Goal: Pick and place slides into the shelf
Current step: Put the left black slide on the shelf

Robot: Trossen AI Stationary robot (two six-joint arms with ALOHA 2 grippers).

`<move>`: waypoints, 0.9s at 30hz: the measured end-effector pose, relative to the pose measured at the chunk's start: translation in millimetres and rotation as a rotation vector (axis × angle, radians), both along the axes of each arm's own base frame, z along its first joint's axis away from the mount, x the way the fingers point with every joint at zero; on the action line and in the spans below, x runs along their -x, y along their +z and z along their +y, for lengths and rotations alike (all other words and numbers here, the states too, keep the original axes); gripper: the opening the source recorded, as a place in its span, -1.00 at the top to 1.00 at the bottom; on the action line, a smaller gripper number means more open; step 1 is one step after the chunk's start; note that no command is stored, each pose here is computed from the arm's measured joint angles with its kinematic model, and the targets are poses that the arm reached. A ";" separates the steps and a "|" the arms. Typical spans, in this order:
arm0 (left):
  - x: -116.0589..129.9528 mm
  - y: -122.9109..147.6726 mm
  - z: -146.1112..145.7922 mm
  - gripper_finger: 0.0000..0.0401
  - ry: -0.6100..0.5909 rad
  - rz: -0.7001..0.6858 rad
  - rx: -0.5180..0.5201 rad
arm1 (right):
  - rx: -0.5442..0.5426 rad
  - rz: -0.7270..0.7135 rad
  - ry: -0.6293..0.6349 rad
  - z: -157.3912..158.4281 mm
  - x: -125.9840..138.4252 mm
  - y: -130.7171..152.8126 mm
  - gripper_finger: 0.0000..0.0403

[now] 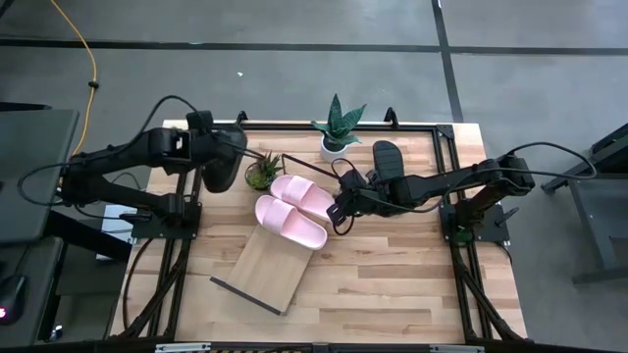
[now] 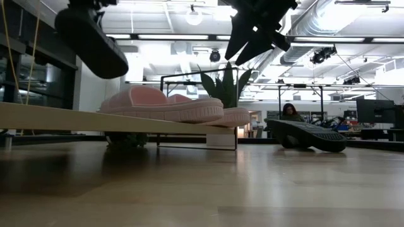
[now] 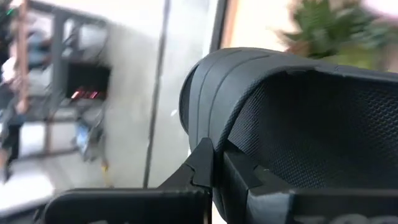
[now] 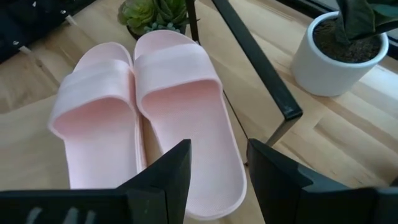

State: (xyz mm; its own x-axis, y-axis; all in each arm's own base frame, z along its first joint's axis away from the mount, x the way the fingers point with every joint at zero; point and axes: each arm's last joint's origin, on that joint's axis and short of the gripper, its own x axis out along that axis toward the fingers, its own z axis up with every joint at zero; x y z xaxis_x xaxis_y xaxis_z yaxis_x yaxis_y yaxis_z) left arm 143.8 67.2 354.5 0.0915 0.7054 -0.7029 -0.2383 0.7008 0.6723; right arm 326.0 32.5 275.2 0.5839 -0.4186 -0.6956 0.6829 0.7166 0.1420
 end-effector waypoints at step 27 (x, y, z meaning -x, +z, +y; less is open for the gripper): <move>-34.2 37.4 -86.6 1.00 -0.863 -0.157 -0.060 | -0.296 -0.164 0.043 2.9 -9.8 9.0 0.27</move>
